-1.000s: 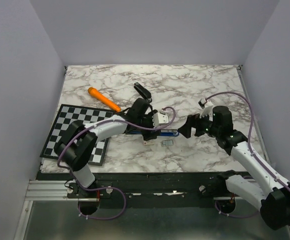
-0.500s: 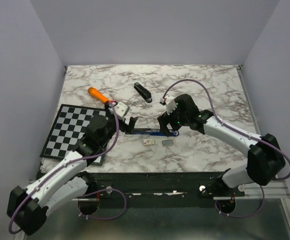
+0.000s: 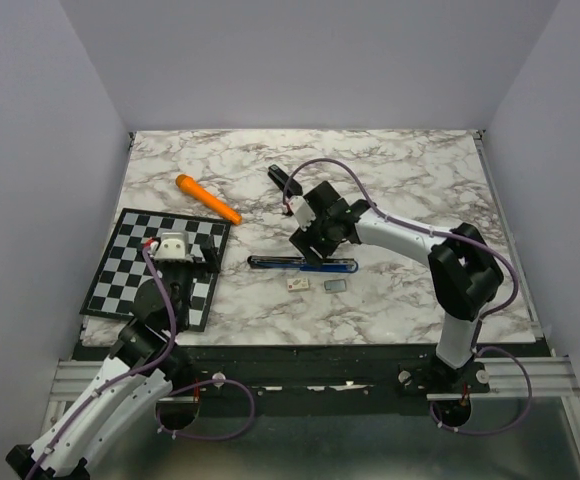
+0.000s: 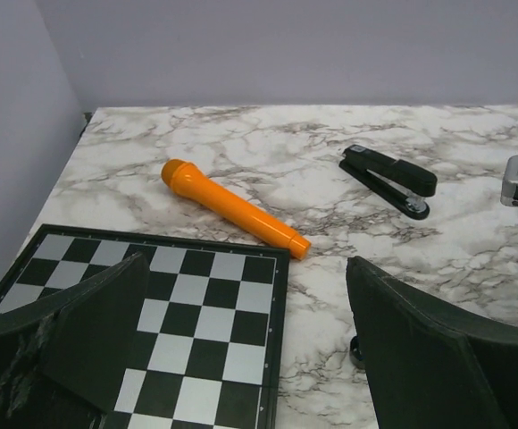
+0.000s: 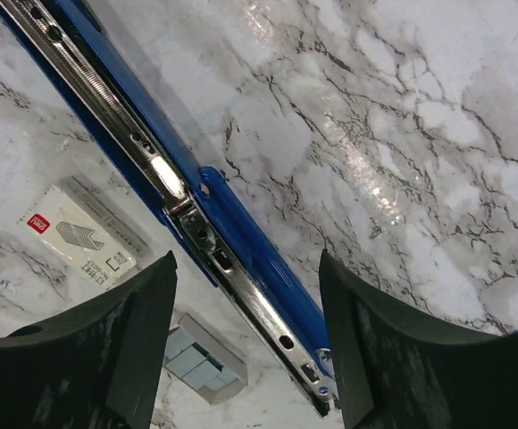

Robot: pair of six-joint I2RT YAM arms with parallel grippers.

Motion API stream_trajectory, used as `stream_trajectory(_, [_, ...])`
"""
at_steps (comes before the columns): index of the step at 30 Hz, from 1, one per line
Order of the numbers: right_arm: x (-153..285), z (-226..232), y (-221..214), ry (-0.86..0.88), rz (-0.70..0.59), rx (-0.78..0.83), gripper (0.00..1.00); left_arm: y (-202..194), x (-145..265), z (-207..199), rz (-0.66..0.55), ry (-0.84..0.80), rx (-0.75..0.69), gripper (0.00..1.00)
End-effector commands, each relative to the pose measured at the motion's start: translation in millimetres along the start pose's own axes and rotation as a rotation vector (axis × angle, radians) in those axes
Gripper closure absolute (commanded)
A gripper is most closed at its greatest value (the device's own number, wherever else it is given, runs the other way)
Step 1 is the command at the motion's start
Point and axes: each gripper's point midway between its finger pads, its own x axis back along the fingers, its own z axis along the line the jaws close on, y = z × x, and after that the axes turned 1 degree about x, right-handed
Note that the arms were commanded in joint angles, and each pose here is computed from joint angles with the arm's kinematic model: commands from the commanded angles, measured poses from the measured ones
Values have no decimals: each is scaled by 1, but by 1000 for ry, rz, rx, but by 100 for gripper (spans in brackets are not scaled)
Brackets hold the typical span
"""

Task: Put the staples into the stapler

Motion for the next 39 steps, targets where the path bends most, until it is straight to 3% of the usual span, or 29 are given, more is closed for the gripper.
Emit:
stream_trajectory(1, [-9,2,-21,17,139,32,29,-11,-1,24,36,134,-72,1])
stream_trajectory(6, [-18,5,-41,27,211,22,38,-21,-6,19,77,117,-109,1])
stream_trajectory(10, [-17,-6,-48,-46,213,-32,58,-24,-7,18,86,114,-120,1])
stream_trajectory(17, [5,-52,-78,-213,191,-238,81,-27,-7,18,92,112,-127,1])
stream_trajectory(25, [32,-80,-126,-354,224,-475,89,-30,-9,14,104,94,-138,1])
stream_trajectory(32, [34,-69,-150,-381,272,-615,86,-30,-9,13,107,91,-139,1])
stream_trajectory(37, [46,-69,-140,-393,228,-652,62,-31,-9,13,108,88,-136,1])
stream_trajectory(38, [50,-69,-139,-397,231,-653,50,-31,-9,12,111,87,-139,1])
stream_trajectory(39, [56,-71,-132,-401,211,-651,45,-31,-9,12,110,87,-137,1])
